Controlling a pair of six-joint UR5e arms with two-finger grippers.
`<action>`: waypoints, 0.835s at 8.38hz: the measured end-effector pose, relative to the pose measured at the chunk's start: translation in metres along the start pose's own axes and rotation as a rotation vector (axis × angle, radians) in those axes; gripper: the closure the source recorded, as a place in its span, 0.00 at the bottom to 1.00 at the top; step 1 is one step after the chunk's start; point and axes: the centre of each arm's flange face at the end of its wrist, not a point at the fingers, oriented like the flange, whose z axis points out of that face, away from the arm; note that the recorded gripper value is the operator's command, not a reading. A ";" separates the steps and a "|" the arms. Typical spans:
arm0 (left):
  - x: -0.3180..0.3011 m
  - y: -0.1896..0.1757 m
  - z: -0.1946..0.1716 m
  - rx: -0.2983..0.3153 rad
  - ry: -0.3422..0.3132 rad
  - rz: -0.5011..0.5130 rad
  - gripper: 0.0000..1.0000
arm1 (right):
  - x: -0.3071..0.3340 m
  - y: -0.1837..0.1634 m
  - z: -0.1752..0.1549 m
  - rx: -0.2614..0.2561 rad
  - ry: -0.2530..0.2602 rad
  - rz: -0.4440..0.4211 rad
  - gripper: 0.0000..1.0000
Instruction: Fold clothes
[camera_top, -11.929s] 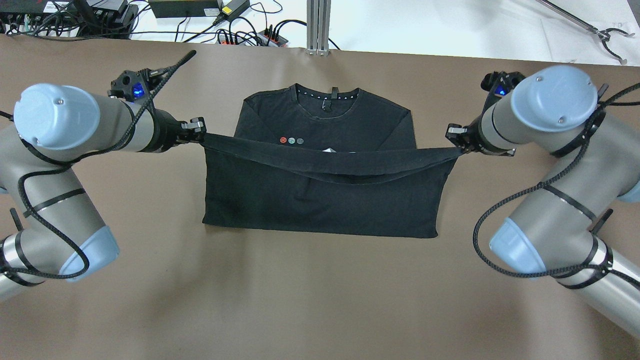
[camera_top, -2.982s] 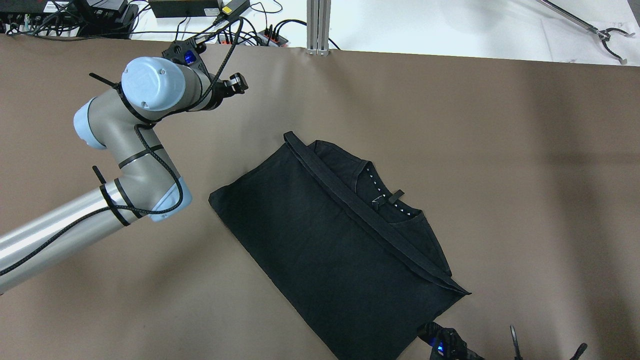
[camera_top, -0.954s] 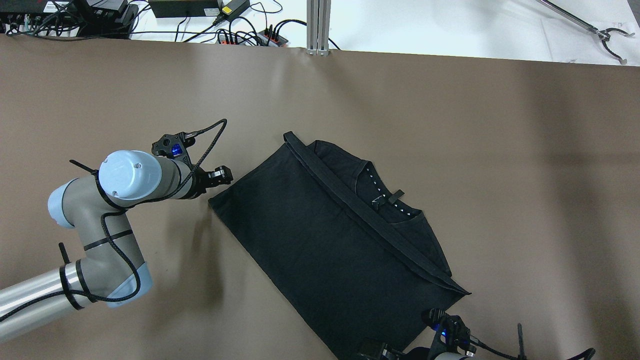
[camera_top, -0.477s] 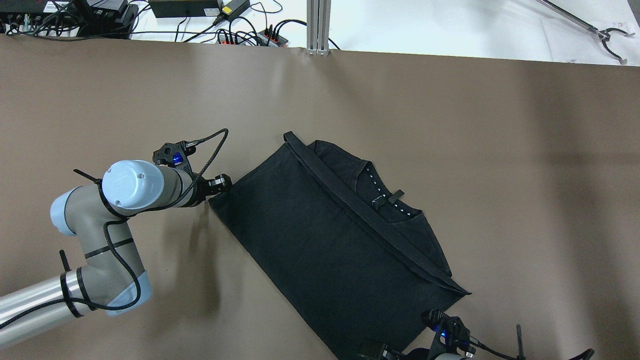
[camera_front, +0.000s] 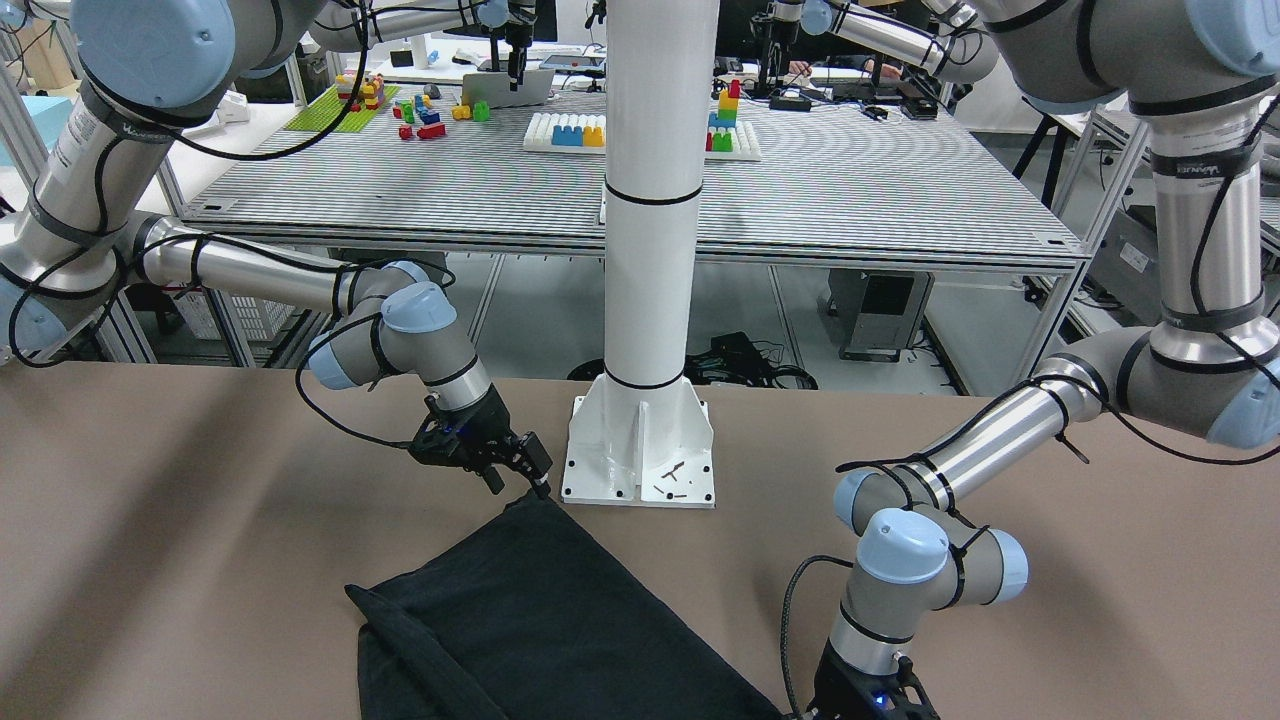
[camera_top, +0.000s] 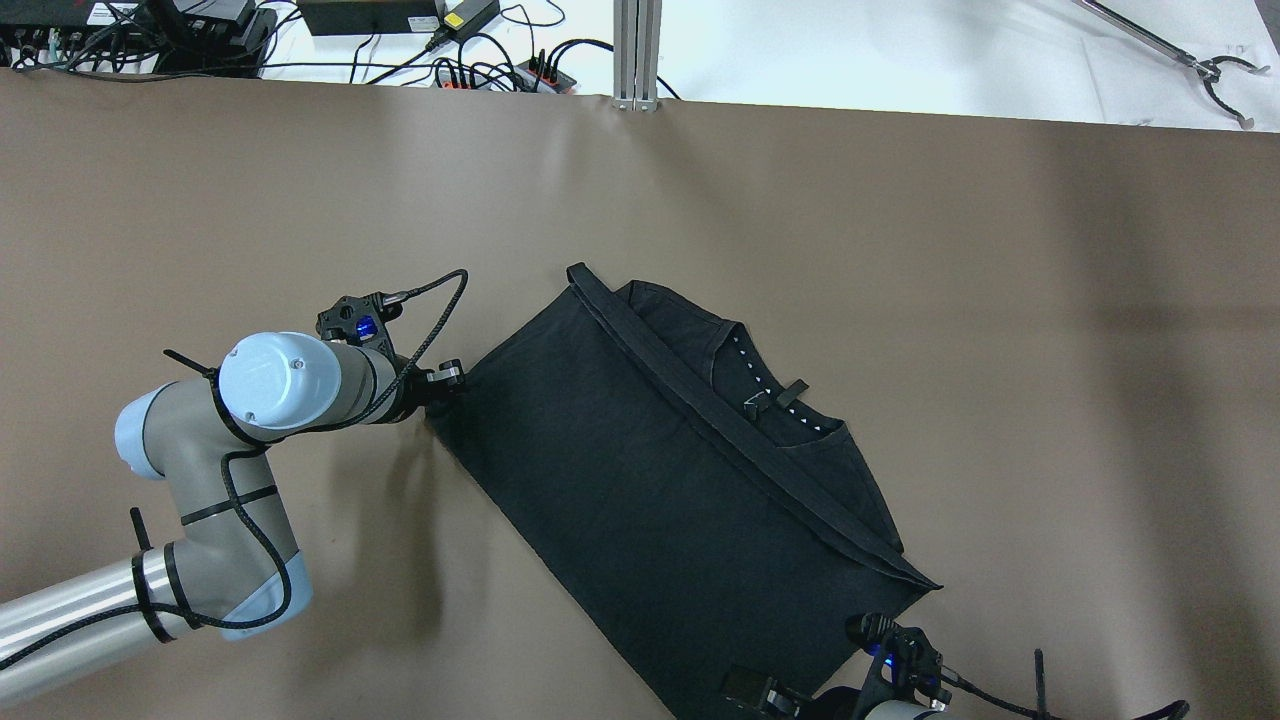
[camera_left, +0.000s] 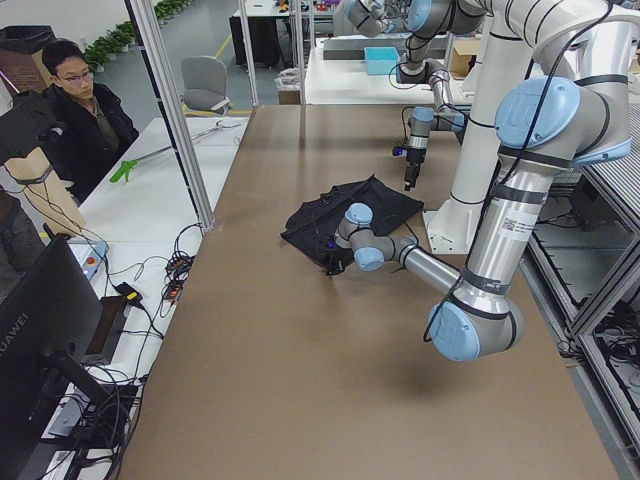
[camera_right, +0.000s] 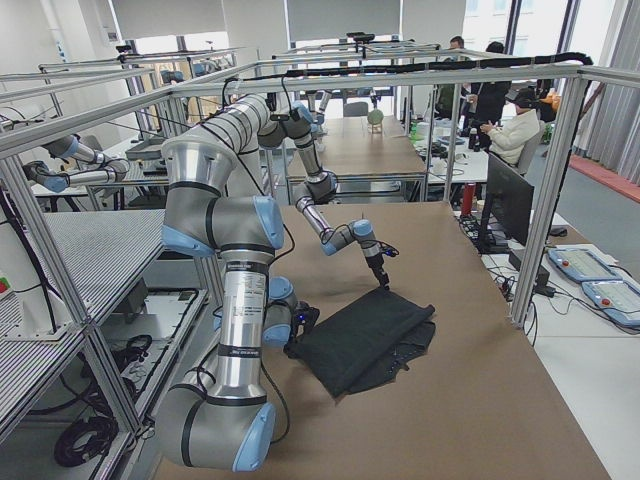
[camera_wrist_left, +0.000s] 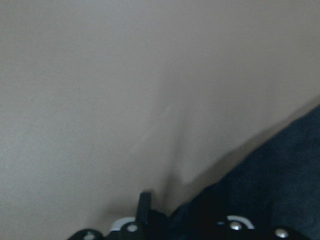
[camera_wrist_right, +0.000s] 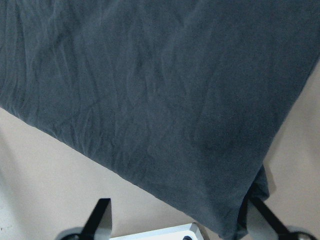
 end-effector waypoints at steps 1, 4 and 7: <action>0.001 0.000 -0.001 -0.001 0.002 0.004 1.00 | 0.001 -0.001 0.002 0.018 -0.003 -0.001 0.05; -0.003 -0.034 -0.006 0.026 -0.011 0.054 1.00 | 0.001 -0.002 0.004 0.034 -0.008 -0.002 0.05; 0.075 -0.129 0.036 0.102 -0.061 0.056 1.00 | 0.000 -0.002 0.003 0.036 -0.010 -0.001 0.05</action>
